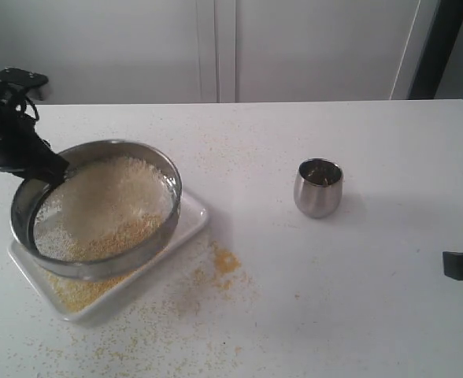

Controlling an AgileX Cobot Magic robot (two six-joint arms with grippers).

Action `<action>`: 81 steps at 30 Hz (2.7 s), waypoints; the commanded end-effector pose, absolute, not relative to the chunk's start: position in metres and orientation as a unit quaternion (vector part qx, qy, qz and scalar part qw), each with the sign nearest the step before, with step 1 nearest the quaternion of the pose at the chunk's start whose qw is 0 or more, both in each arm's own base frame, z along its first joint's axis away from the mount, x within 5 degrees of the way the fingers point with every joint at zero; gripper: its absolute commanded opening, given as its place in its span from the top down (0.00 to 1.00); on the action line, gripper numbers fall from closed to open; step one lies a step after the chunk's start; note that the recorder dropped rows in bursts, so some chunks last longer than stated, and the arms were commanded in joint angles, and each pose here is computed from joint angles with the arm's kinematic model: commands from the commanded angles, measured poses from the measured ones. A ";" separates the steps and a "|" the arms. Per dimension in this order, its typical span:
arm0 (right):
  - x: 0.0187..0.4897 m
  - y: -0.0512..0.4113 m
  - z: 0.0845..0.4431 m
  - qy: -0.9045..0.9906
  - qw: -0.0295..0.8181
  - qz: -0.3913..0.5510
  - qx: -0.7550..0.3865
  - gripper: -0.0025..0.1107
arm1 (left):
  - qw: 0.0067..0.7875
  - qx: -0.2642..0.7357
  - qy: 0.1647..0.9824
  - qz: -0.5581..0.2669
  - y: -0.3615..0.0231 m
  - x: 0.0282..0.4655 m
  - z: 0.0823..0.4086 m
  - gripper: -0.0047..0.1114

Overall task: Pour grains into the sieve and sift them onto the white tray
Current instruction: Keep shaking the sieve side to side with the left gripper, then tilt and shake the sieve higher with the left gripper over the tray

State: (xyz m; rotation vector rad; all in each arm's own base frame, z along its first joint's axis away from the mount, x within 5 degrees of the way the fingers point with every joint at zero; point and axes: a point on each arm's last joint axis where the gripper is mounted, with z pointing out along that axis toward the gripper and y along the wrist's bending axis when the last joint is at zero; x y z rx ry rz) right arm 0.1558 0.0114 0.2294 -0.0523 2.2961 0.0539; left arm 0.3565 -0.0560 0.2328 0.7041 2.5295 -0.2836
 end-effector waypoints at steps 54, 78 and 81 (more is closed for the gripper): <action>0.156 0.011 0.229 0.911 0.411 0.021 -0.018 0.98 | 0.222 0.117 0.957 -0.143 -0.059 0.352 0.233 0.96; 0.156 0.011 0.229 0.911 0.411 0.022 -0.018 0.98 | 0.230 0.036 0.956 -0.178 -0.065 0.355 0.235 0.96; 0.156 0.011 0.229 0.911 0.411 0.022 -0.018 0.98 | 0.220 0.373 0.892 -0.131 -0.088 0.340 0.232 0.96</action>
